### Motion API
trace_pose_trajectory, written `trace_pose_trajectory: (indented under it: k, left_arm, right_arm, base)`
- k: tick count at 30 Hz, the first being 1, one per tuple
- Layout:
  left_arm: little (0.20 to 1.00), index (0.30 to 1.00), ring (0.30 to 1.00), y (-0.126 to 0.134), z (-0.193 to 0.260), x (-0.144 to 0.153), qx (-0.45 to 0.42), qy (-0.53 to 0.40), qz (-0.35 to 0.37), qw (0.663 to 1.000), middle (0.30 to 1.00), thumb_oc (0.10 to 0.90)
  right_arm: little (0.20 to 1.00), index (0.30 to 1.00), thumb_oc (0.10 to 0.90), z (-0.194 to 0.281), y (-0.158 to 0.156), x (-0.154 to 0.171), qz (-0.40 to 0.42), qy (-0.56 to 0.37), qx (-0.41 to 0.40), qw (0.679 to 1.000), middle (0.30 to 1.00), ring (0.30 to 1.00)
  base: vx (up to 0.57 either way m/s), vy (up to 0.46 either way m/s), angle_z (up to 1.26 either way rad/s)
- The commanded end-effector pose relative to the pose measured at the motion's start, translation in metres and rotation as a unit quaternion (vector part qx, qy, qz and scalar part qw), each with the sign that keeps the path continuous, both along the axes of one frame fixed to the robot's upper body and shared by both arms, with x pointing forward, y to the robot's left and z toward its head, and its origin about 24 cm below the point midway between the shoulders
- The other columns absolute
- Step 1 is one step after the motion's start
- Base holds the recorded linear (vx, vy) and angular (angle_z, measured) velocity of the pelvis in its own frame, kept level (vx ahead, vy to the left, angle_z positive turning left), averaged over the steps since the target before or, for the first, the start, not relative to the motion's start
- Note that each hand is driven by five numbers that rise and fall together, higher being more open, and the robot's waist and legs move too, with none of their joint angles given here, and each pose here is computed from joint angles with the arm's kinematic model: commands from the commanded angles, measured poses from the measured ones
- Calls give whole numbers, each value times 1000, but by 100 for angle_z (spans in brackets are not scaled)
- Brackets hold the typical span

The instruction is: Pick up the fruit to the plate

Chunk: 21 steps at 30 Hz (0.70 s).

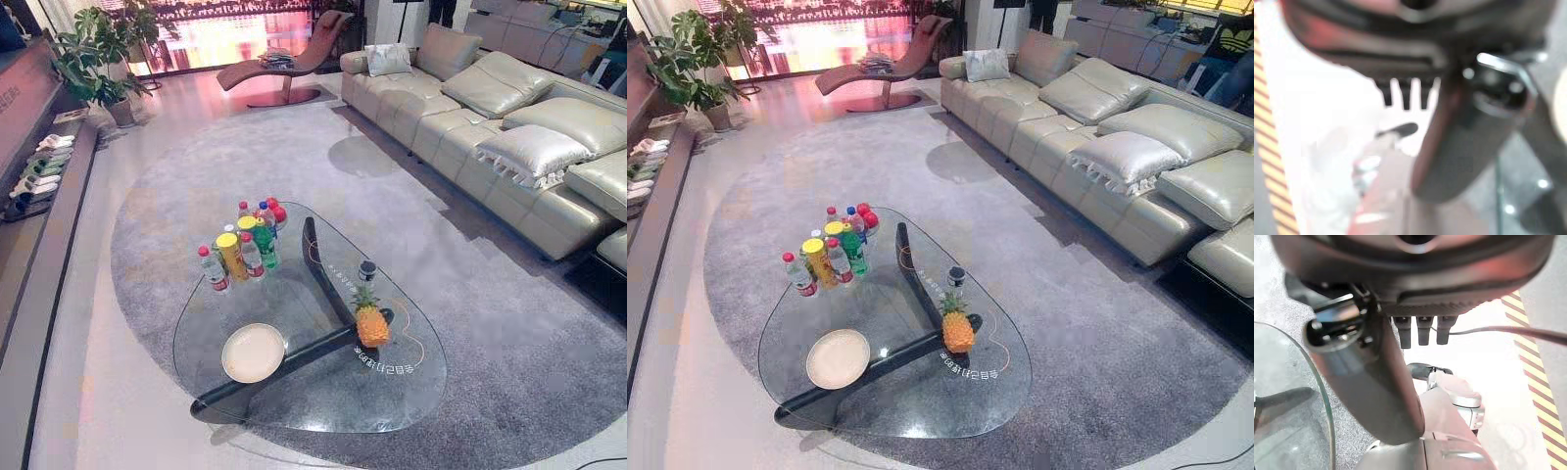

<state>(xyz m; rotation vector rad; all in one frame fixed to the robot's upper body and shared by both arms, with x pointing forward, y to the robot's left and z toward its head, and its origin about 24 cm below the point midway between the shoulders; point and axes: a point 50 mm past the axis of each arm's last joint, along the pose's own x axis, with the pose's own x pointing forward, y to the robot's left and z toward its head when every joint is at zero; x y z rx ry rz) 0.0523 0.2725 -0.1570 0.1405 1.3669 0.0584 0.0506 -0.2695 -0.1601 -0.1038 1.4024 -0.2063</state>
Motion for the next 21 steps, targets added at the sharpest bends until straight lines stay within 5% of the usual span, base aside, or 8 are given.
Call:
trace_pose_trajectory:
  k: [1,21]
  left_arm:
    - [900,900,900,-15,3,47,-25,-59,-5,998,900,800]
    - [900,900,900,-13,3,43,-31,-59,10,998,900,800]
  right_arm:
    - [900,900,800,4,3,34,10,-38,3,999,900,900]
    - [900,900,800,4,3,31,9,-36,2,999,900,900]
  base:
    - [-98,30,-71]
    - [0,0,0]
